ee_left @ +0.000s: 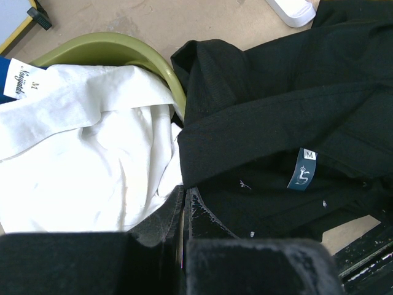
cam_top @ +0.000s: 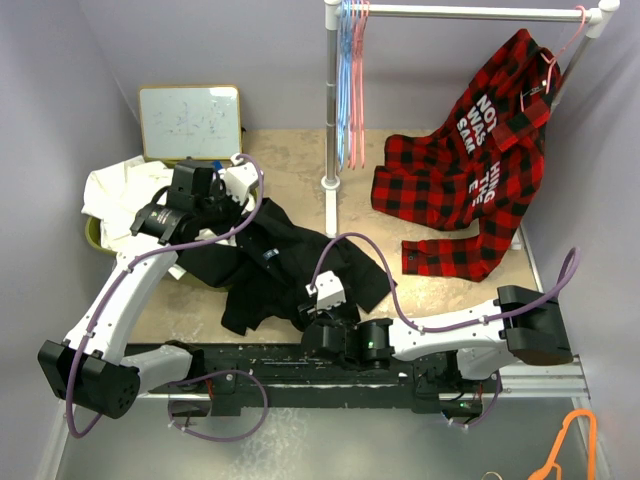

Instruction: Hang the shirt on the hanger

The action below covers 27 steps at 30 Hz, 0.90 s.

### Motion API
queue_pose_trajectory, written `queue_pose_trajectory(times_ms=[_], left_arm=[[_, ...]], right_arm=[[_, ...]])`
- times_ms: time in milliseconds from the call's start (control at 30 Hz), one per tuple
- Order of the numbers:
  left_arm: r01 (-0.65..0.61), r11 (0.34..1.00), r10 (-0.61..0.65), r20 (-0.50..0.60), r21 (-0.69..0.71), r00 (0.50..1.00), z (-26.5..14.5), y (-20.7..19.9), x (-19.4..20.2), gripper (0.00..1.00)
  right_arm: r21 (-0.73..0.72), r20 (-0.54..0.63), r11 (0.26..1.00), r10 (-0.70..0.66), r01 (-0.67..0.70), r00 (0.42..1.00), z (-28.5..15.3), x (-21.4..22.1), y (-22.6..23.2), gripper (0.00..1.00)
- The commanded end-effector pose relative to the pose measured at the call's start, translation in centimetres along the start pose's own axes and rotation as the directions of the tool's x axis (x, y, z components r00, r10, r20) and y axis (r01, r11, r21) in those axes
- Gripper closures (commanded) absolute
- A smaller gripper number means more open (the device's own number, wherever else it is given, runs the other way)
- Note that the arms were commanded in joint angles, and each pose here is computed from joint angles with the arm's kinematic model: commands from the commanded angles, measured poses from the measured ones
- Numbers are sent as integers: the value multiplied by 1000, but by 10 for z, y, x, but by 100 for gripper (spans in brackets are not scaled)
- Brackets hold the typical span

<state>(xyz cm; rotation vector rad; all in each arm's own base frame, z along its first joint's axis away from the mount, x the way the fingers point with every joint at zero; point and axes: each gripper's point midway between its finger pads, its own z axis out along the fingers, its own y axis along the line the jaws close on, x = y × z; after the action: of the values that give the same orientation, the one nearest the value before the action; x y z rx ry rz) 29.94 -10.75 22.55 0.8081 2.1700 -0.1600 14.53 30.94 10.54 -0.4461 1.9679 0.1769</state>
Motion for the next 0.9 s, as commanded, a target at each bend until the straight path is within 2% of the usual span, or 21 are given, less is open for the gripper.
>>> queue_pose_trajectory(times_ms=[0, 100, 133, 200, 267, 300, 367, 433, 533, 700, 733, 767, 833, 867], left_arm=[[7, 1000, -6, 56, -19, 998, -5, 5, -14, 100], [10, 1000, -9, 57, -16, 998, -5, 5, -14, 100], [11, 1000, -10, 58, -18, 998, -5, 5, -14, 100], [17, 998, -14, 59, -64, 998, -8, 13, -16, 100], [51, 973, -36, 67, -223, 997, -17, 43, -20, 100], [69, 952, -49, 73, -298, 996, -23, 60, -22, 100], [103, 922, -73, 95, -373, 993, -35, 81, -29, 100], [124, 928, -86, 122, -351, 989, -39, 81, -37, 100], [139, 958, -108, 132, -249, 985, -34, 65, -44, 100], [99, 992, -87, 146, -75, 985, -35, 34, -52, 100], [84, 996, -79, 156, -24, 985, -37, 24, -54, 100], [66, 997, -71, 163, 35, 984, -39, 13, -55, 100], [51, 991, -72, 163, 127, 984, -43, -4, -55, 100], [45, 986, -71, 157, 161, 985, -43, -10, -54, 100]], right_arm=[[-23, 44, 999, 23, -22, 999, 5, -14, 16, 53], [-20, 59, 999, 41, -40, 997, 6, -18, 18, 95], [-16, 61, 999, 47, -46, 997, 6, -18, 17, 100], [-13, 58, 996, 93, -92, 994, 2, -16, 9, 100], [19, 37, 976, 214, -215, 976, -6, 5, -21, 100], [-1, 30, 950, 312, -312, 950, -12, 15, -32, 100], [-92, -5, 920, 383, -382, 924, -26, 34, -45, 100], [-154, -3, 900, 412, -407, 911, -37, 32, -50, 100], [-162, 37, 926, 352, -342, 935, -40, 19, -53, 100], [-197, 61, 953, 245, -229, 968, -35, -5, -19, 99], [-200, 68, 955, 235, -217, 970, -33, -9, -12, 96], [-190, 75, 957, 234, -217, 969, -31, -15, -7, 81], [-150, 94, 964, 234, -218, 968, -28, -24, -4, 31], [-123, 108, 969, 226, -213, 968, -27, -30, -6, 13]])
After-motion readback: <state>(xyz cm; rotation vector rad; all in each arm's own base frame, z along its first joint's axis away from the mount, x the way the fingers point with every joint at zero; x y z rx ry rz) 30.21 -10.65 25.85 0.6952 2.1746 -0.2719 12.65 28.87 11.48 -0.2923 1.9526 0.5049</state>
